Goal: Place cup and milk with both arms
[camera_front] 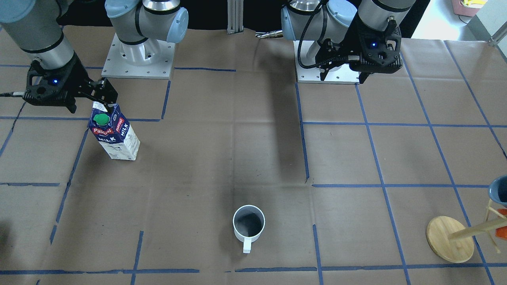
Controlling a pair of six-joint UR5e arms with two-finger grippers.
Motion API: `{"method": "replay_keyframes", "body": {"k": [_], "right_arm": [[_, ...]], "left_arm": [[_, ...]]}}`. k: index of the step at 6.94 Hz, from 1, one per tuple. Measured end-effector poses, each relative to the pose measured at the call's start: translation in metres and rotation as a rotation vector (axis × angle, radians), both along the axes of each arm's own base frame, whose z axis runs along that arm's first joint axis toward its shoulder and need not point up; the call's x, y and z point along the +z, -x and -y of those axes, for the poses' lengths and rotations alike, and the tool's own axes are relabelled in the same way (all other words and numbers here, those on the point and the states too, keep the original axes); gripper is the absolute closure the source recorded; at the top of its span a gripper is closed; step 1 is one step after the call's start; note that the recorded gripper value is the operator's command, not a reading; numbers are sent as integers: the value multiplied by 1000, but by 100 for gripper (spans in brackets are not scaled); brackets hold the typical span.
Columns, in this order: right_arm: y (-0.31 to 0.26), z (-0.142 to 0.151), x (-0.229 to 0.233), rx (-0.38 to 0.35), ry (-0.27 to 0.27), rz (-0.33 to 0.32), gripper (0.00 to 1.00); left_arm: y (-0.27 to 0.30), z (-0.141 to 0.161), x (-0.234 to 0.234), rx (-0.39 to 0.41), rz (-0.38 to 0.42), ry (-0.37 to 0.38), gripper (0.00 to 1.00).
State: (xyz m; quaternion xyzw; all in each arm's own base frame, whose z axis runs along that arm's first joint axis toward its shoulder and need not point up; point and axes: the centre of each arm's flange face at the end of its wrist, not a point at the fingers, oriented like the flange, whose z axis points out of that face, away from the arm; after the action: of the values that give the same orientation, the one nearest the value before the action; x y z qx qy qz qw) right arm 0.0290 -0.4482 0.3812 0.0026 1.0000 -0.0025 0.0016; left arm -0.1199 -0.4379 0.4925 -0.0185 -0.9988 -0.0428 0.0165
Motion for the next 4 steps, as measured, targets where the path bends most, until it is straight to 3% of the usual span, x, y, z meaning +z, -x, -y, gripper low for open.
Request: {"method": "replay_keyframes", "body": {"k": [4], "right_arm": [[-3, -12, -52, 7, -28, 11, 0]], "left_arm": [[0, -1, 0, -2, -3, 0, 0]]}}
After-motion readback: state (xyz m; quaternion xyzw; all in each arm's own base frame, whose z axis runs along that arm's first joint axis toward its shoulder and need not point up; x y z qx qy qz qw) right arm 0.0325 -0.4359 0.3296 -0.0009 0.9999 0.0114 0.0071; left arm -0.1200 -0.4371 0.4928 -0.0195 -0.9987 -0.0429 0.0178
